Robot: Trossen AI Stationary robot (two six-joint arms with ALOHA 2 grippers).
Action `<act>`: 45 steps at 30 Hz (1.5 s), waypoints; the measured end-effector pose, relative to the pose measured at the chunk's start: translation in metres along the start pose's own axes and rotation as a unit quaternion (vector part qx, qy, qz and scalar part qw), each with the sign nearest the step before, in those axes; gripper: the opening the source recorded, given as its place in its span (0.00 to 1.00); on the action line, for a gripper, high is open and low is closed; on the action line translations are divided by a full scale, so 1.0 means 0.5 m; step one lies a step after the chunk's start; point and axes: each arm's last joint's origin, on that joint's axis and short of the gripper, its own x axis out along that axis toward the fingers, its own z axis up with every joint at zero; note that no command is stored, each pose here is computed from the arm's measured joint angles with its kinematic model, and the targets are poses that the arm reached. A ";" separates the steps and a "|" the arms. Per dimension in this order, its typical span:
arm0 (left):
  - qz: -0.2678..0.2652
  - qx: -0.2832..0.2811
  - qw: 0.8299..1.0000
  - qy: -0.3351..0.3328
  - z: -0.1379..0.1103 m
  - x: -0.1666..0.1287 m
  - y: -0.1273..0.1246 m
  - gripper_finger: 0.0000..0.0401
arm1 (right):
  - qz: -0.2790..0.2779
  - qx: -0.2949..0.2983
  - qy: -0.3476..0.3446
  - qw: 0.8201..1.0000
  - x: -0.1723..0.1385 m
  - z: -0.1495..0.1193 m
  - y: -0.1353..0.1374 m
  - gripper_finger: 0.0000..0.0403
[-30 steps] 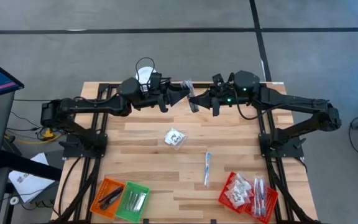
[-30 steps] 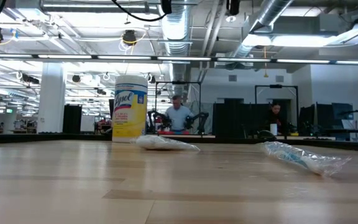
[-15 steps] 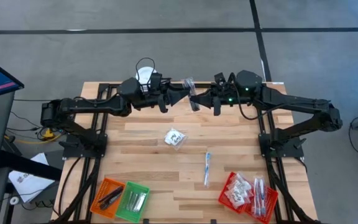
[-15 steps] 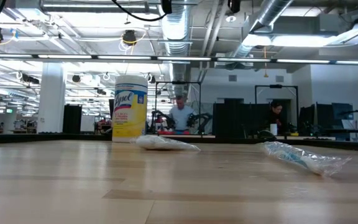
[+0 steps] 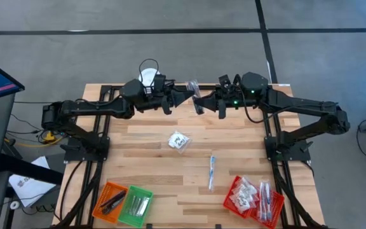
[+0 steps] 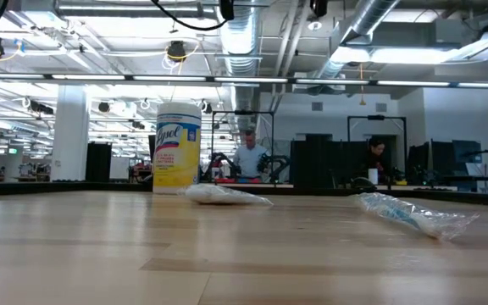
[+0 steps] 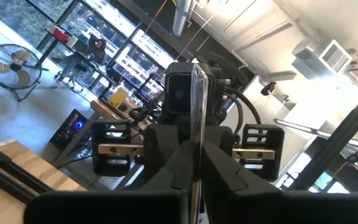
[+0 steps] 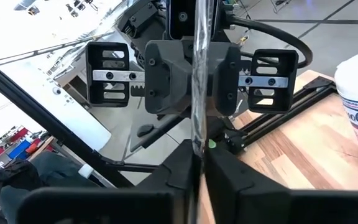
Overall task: Pick & Place Travel size toiletries
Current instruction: Put the black comb into the orange basket
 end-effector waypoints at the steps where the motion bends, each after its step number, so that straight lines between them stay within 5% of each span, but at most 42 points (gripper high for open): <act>1: -0.001 -0.001 1.000 0.001 0.000 0.000 0.000 0.02 | 0.001 0.000 0.000 1.000 0.000 -0.001 0.001 0.10; 12: 0.024 -0.046 0.998 0.044 0.010 -0.023 -0.010 0.01 | 0.051 -0.011 0.008 0.999 0.001 -0.014 0.037 0.50; 17: 0.095 -0.058 0.987 0.118 0.025 -0.086 -0.035 0.01 | 0.071 -0.013 0.014 0.997 -0.005 -0.020 0.055 0.65; 22: 0.142 -0.087 0.970 0.176 0.042 -0.171 -0.078 0.00 | 0.086 -0.015 0.014 0.996 -0.018 -0.021 0.072 0.68; 25: 0.168 -0.111 0.953 0.229 0.029 -0.217 -0.103 0.00 | 0.092 -0.016 0.011 0.996 -0.023 -0.019 0.077 0.69; 31: 0.231 -0.161 0.886 0.369 -0.033 -0.303 -0.154 0.00 | 0.093 0.012 0.004 0.996 -0.017 -0.024 0.086 0.69; 45: 0.302 -0.129 0.769 0.549 -0.197 -0.395 -0.264 0.01 | 0.093 0.029 0.008 0.995 0.010 -0.065 0.119 0.69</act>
